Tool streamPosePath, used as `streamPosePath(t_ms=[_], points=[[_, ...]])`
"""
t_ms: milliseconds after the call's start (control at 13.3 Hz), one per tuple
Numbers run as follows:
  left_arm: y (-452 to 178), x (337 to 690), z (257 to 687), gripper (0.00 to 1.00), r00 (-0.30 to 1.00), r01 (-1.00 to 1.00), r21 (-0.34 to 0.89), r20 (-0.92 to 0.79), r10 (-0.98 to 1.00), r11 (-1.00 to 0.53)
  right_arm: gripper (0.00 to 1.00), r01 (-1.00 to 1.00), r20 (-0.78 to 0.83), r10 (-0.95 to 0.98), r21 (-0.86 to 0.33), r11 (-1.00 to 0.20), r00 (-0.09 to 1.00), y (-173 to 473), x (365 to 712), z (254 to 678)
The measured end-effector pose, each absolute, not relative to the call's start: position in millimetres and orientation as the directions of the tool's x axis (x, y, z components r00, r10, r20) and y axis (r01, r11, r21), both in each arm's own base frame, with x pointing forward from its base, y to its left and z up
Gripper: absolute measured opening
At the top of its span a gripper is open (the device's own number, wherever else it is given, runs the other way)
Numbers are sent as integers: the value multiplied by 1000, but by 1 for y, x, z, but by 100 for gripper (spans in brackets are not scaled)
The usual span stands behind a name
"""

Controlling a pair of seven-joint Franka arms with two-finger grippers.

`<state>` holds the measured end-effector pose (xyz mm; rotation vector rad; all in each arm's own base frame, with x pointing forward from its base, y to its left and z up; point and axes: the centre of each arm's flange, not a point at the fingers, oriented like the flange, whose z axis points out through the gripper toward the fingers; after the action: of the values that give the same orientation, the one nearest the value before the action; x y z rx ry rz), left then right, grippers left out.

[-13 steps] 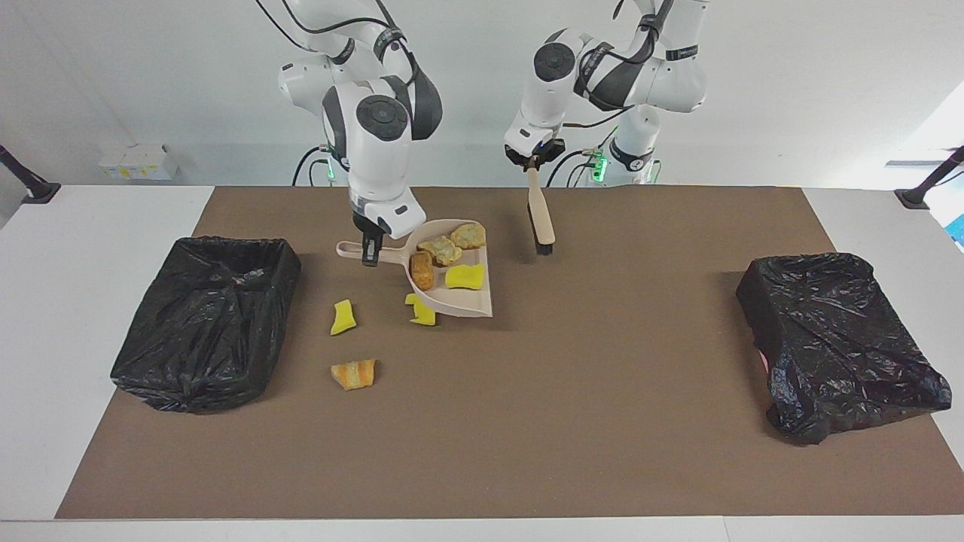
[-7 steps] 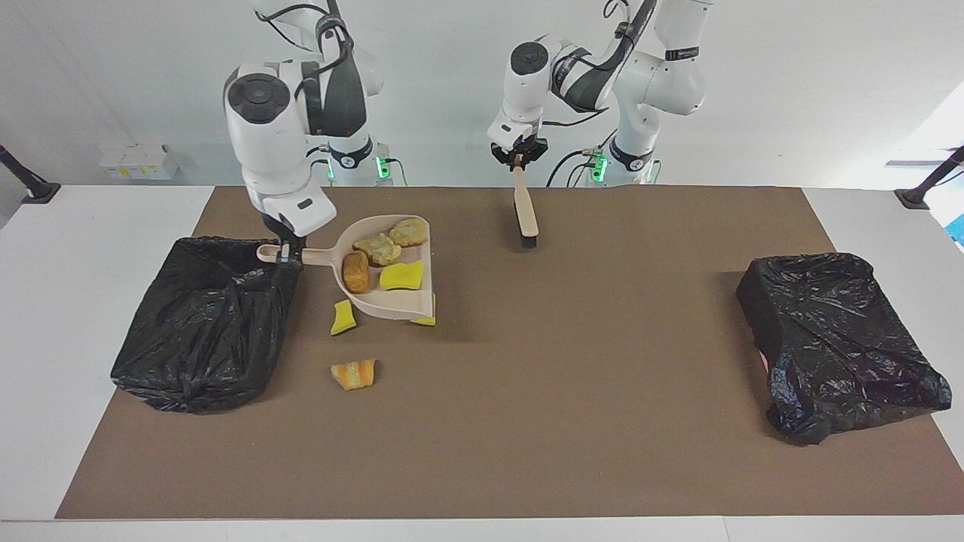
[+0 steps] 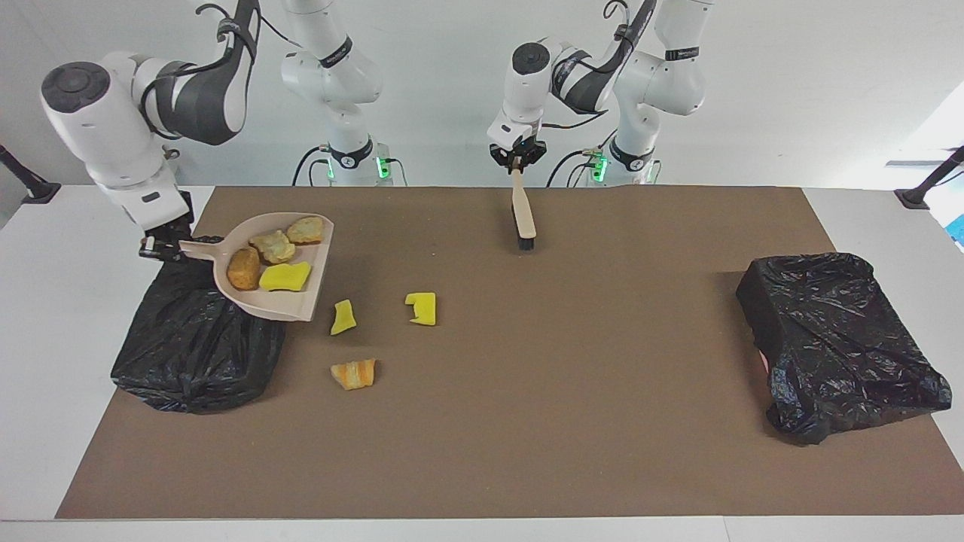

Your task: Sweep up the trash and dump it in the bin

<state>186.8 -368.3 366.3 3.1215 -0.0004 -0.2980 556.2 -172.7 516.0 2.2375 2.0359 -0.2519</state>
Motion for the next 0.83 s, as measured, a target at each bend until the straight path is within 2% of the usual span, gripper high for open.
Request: streamPosePath(t_ms=[450, 826], points=[[-366, 188, 351, 26, 980, -15, 0, -197, -14, -1000, 32, 996, -418, 905, 54, -66, 83, -234, 552, 526], [-367, 189, 345, 26, 979, -15, -3, -202, -15, -1000, 32, 984, -599, 784, 45, -170, 162, -253, 542, 522]])
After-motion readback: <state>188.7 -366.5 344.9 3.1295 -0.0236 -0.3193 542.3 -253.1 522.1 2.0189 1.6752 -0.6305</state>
